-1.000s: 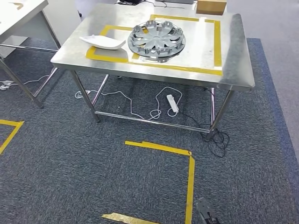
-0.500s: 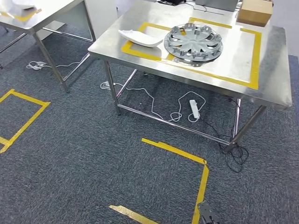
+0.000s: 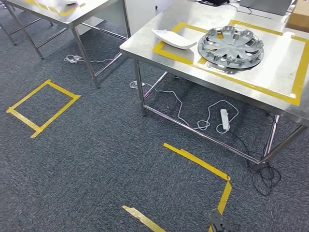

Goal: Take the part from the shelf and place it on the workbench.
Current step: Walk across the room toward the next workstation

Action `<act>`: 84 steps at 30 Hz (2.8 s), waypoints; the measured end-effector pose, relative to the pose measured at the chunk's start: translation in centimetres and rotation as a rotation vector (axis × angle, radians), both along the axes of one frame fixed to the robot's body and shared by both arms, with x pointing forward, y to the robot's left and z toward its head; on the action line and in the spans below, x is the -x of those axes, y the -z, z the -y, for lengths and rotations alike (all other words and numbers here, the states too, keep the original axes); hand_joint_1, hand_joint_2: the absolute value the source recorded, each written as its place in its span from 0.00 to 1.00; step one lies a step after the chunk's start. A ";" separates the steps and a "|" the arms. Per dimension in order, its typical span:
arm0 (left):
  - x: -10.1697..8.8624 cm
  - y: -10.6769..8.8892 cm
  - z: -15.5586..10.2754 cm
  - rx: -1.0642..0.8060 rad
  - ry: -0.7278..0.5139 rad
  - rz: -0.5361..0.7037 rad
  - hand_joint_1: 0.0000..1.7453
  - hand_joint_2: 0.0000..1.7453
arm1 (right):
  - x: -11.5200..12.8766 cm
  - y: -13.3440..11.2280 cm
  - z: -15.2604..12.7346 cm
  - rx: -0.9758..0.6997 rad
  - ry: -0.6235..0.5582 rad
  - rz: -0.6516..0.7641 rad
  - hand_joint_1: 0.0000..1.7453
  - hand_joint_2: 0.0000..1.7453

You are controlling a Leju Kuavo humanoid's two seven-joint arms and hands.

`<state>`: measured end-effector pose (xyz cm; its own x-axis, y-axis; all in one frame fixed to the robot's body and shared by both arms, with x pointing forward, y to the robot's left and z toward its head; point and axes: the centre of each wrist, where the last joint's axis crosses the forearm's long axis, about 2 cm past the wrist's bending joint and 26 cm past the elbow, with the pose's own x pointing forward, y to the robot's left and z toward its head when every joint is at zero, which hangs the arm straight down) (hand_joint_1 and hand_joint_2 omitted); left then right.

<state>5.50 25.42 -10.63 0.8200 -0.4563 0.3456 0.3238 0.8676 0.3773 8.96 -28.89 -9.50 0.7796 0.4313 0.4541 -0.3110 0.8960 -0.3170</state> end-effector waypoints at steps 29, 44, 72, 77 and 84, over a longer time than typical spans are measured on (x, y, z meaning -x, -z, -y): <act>4.1 0.4 -0.4 -0.036 -0.118 -0.039 0.00 0.00 | 3.9 0.9 -1.2 -0.066 0.029 -0.051 0.00 0.00; 3.8 0.4 -0.8 -0.064 -0.092 -0.048 0.00 0.00 | 3.7 0.9 -1.6 -0.094 0.046 -0.074 0.00 0.00; 3.8 -1.2 -0.6 -0.184 -0.063 -0.006 0.00 0.00 | 4.4 0.6 -2.8 -0.153 -0.016 -0.155 0.00 0.00; 4.0 -1.5 -0.5 -0.180 -0.080 -0.006 0.00 0.00 | 4.3 0.6 -2.9 -0.153 -0.035 -0.149 0.00 0.00; 4.8 -2.6 -0.4 -0.152 -0.133 -0.050 0.00 0.00 | 3.6 0.4 -3.3 -0.157 -0.075 -0.128 0.00 0.00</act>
